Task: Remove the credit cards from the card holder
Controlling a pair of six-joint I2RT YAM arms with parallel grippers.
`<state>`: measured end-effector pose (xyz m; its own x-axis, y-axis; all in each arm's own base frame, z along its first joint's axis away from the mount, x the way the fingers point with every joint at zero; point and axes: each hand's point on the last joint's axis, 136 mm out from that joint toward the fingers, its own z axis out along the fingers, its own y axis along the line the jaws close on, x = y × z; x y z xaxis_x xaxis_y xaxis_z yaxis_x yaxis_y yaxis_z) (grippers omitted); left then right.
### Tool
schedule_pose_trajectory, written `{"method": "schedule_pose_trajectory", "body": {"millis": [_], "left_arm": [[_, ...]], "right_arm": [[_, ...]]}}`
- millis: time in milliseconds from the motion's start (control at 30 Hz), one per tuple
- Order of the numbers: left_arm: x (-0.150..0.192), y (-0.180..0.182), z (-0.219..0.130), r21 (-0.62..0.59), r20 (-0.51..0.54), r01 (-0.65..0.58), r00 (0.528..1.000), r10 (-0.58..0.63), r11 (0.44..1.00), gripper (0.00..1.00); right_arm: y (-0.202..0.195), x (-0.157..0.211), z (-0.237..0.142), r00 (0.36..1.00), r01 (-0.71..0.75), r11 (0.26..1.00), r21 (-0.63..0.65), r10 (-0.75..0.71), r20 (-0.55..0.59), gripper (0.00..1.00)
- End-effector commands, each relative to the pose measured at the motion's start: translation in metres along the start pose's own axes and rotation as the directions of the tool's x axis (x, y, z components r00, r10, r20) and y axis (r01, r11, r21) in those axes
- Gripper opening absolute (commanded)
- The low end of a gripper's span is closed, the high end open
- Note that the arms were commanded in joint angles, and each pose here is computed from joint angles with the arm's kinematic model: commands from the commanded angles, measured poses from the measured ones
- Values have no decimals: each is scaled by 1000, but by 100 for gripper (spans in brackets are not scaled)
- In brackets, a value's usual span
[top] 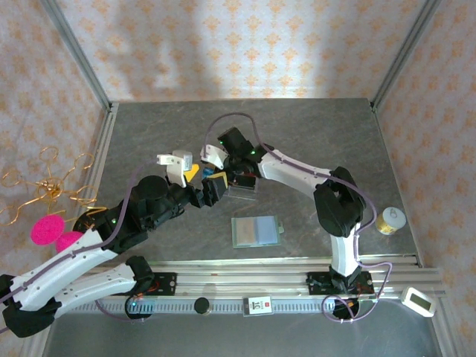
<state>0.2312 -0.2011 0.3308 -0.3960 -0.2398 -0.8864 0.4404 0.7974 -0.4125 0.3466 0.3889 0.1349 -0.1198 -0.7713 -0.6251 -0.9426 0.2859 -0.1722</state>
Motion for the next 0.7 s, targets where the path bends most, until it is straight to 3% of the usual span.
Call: {"method": "schedule_pose_trajectory", "body": {"millis": [0, 333, 667], "left_arm": [[-6, 2, -2, -10, 2, -13, 1000, 13, 1000, 99], [-3, 6, 2, -1, -11, 0, 1000, 0, 1000, 99], [0, 9, 7, -2, -22, 14, 1000, -14, 1000, 99]], "right_arm": [[-7, 4, 4, 999, 29, 1000, 5, -29, -34, 0], [-15, 16, 13, 995, 38, 998, 44, -33, -98, 0], [-7, 32, 27, 987, 3, 1000, -3, -4, -159, 0]]}}
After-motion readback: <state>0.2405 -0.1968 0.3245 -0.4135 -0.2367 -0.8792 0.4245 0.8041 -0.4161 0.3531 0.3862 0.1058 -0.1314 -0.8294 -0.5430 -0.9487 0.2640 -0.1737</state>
